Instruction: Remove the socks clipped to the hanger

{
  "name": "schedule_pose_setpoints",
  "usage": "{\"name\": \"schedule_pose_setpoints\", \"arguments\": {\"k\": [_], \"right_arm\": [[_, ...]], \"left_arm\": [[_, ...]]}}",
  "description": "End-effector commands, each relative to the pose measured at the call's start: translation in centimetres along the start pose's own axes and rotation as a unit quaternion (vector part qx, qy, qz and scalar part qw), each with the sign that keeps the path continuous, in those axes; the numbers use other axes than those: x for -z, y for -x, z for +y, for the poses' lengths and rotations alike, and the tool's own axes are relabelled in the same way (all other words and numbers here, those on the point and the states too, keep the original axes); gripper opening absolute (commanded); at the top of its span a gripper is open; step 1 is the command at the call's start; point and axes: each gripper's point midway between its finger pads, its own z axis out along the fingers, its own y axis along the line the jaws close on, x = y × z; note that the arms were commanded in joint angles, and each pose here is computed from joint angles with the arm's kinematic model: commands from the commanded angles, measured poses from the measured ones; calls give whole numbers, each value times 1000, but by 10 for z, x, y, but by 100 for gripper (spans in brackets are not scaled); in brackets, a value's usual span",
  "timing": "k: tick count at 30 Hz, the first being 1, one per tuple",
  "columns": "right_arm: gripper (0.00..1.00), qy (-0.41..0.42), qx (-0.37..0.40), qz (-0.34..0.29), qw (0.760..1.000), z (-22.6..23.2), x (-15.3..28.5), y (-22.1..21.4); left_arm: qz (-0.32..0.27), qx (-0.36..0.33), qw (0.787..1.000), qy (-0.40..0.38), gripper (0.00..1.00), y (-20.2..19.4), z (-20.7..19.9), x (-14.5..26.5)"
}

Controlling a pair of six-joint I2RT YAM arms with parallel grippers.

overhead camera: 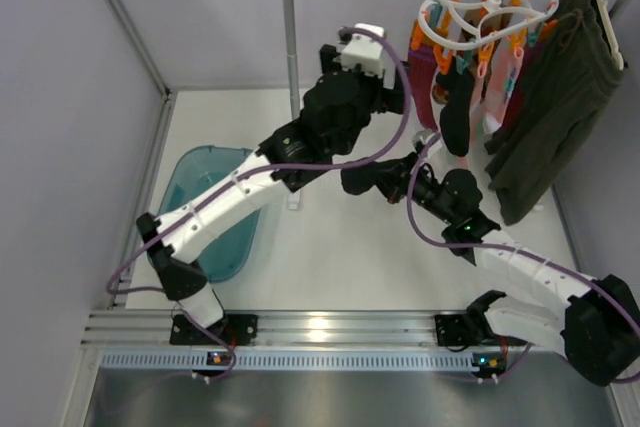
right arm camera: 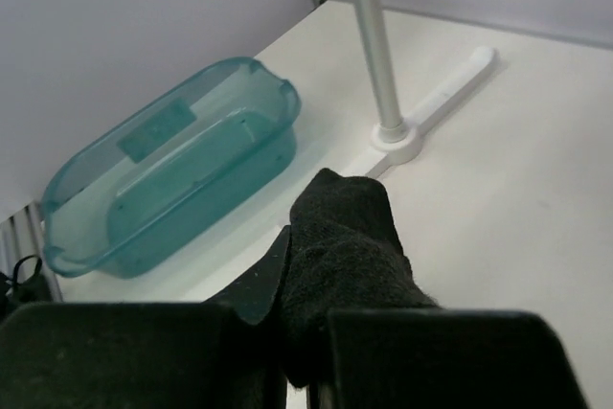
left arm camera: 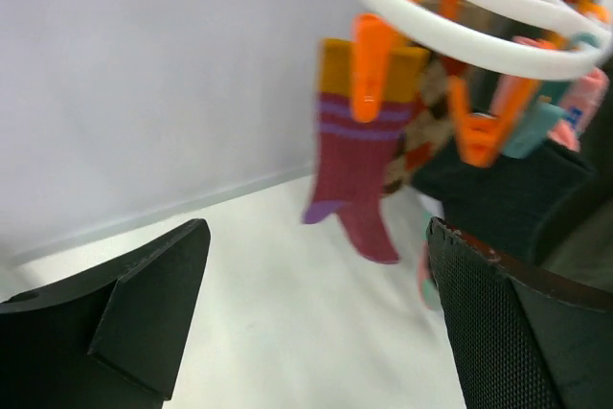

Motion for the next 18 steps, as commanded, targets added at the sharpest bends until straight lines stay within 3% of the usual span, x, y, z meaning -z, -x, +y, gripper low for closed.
{"name": "schedule_pose_setpoints", "arguments": {"k": [1,3,4,6,7,9,11,12,15,17,18], "right_arm": [[0,94,-20,-19,995,46,-26,22],[0,125,-21,-11,992,72,-44,28],[0,125,-30,26,991,75,-57,7],[0,149,-27,32,988,107,-81,13],[1,145,-35,71,986,109,-96,-14],[1,163,-27,95,982,138,-126,-28],[2,183,-19,108,977,172,-150,-26],[3,181,-20,141,973,174,-166,-57],[4,189,-29,173,966,198,-203,-86],[11,197,-26,191,961,211,-217,-100],[28,196,-21,206,958,216,-232,-111]], "left_arm": [[-43,57,984,162,98,38,84,57],[-56,89,968,226,98,50,127,102],[-29,66,964,257,98,22,141,114],[-52,96,938,328,99,29,186,167],[-38,75,932,352,99,7,198,180],[-57,91,905,412,99,13,233,233],[-47,75,887,452,99,4,248,266],[-48,84,880,466,98,7,258,285],[-19,55,878,475,98,5,263,308],[-13,50,881,471,99,4,271,318],[-12,50,881,470,99,3,273,321]]}}
